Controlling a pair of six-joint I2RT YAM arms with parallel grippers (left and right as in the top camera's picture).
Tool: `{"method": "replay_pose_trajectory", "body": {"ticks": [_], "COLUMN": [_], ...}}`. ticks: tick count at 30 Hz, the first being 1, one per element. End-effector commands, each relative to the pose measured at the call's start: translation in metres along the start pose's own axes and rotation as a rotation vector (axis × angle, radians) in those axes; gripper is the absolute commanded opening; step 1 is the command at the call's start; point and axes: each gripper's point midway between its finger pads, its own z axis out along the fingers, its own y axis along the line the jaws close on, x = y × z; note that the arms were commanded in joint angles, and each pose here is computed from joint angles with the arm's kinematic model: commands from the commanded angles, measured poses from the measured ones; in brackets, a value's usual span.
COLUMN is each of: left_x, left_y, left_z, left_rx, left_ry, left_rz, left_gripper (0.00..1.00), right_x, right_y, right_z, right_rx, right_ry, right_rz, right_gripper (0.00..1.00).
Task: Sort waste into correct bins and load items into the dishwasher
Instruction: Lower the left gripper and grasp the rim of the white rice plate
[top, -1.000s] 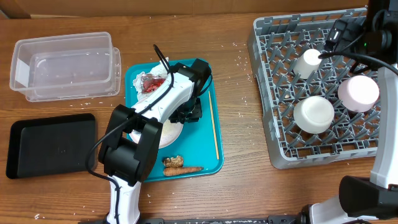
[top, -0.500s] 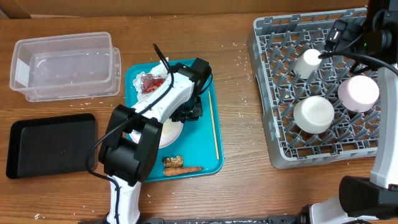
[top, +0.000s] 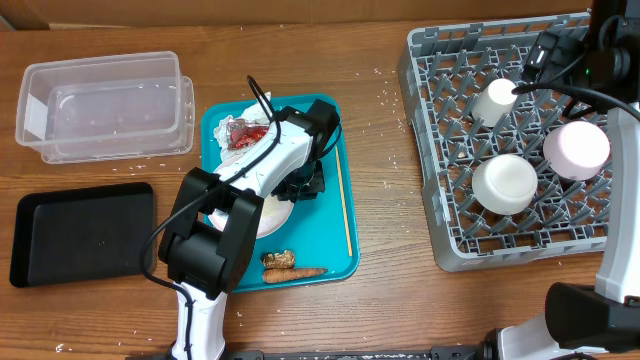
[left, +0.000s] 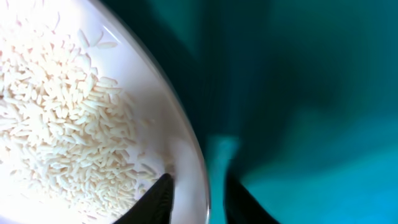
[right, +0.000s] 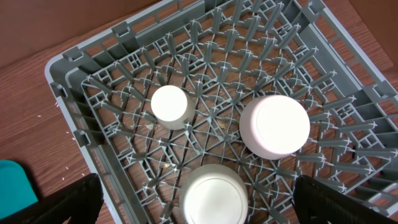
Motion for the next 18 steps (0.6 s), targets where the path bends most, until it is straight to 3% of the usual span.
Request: {"method": "replay_pose_trajectory", "body": {"ticks": [1, 7, 18], "left_x": [0.005, 0.007, -0.002], "left_y": [0.001, 0.003, 0.013], "left_z": [0.005, 0.003, -0.038], "left_rx": [-0.023, -0.032, -0.090], "left_ry": [0.013, 0.023, 0.010], "left_rz": [0.003, 0.005, 0.009], "left_gripper": [0.15, 0.04, 0.04], "right_x": [-0.001, -0.001, -0.001], "right_y": [-0.001, -0.001, -0.001], "right_z": [0.000, 0.000, 0.000], "right_rx": [0.005, 0.005, 0.005], "right_ry": [-0.006, -0.006, -0.006], "right_rz": [0.009, 0.008, 0.009], "right_gripper": [1.00, 1.00, 1.00]}}
